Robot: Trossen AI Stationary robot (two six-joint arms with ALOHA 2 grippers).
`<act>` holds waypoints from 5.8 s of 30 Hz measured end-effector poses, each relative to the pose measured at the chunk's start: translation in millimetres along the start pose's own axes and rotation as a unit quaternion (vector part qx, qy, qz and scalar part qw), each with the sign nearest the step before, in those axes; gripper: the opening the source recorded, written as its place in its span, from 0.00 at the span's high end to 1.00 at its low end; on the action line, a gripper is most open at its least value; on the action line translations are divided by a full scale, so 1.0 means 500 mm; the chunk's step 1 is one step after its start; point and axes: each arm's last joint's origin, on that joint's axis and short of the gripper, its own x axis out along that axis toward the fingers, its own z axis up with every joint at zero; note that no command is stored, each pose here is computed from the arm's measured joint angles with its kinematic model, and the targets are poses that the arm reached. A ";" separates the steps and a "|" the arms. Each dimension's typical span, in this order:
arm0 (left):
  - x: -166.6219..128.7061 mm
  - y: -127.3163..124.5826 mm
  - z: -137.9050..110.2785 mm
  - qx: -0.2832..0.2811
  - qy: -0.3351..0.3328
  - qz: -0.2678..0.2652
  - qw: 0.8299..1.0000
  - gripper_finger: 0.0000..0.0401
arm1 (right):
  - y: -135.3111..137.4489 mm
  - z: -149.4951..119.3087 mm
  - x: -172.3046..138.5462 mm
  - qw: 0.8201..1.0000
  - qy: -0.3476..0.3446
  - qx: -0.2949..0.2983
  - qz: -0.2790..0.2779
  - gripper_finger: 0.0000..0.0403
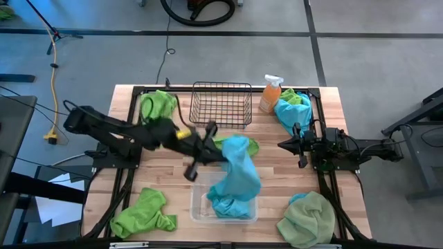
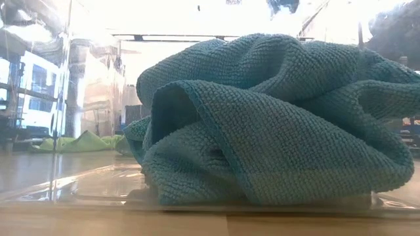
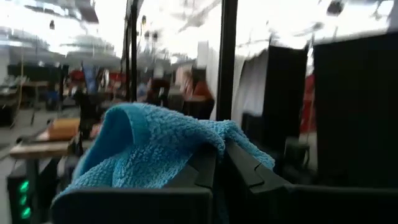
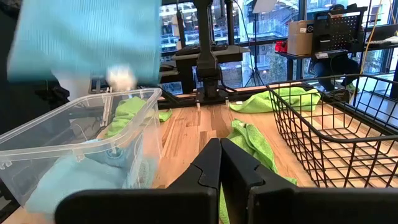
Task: Sort microfiber towel by color & place in baskets
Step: Put the bottom left blue towel into the transparent bin, then put the top blue towel into the transparent bin
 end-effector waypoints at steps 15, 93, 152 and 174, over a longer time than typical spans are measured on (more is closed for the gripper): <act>0.028 -0.163 -0.174 -0.141 0.232 0.041 0.962 1.00 | 0.000 0.000 0.000 1.000 0.000 0.000 0.000 1.00; 0.203 -0.082 -0.481 0.374 0.603 -0.314 0.630 1.00 | 0.000 0.000 0.000 1.000 0.000 0.000 0.000 1.00; 0.000 0.002 0.107 0.062 0.484 -0.008 0.873 0.48 | 0.000 -0.001 0.001 1.000 0.004 0.000 0.000 1.00; -0.363 0.000 0.058 -0.007 0.056 0.161 0.985 0.53 | 0.000 -0.001 0.001 1.000 0.004 0.000 0.000 1.00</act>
